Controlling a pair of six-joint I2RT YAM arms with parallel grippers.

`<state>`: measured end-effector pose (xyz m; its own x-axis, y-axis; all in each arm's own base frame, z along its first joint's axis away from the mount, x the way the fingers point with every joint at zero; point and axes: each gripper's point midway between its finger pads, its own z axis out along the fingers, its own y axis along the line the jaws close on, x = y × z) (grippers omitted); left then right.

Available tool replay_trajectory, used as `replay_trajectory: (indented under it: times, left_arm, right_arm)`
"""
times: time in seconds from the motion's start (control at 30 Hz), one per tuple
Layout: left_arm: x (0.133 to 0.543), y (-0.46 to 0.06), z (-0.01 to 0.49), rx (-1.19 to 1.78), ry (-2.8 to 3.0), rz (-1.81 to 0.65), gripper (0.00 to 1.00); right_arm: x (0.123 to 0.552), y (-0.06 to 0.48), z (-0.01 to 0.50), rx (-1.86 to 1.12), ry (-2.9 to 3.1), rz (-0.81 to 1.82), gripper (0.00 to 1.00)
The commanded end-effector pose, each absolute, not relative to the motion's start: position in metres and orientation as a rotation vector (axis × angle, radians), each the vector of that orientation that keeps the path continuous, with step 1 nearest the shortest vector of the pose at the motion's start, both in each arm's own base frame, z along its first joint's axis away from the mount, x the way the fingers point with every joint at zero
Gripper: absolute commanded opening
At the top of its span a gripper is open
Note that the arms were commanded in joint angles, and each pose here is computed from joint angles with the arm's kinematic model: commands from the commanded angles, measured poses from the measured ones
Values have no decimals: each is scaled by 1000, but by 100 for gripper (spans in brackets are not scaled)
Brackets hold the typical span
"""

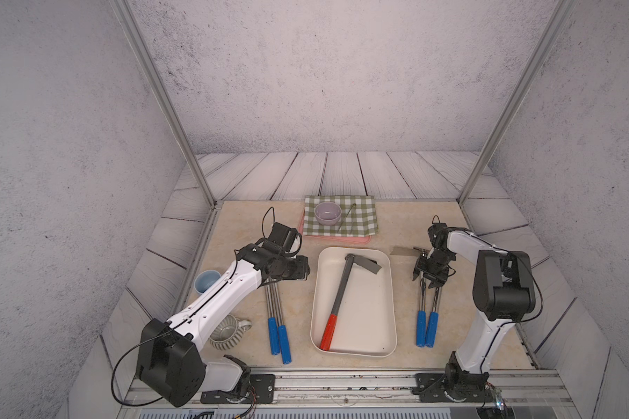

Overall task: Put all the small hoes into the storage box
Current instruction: Pick up the hoe from the center of the board.

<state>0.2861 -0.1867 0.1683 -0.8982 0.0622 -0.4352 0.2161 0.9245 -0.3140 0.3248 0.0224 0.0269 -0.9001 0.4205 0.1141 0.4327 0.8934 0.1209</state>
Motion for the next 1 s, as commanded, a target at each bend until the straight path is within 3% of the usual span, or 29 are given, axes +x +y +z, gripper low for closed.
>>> replay_trajectory:
  times: [0.0,0.37,0.97]
  left_arm:
    - [286,-185,163,197,2670,-501,54]
    - [282,-183,164,188,2671,-506,54]
    - [281,-181,165,177,2663,-512,54]
  right_arm:
    - [328,22,26,-669,-2978,-221,60]
    - [327,20,19,-673,-2968,-201,54]
    - [325,18,15,-651,-2958,-176,32]
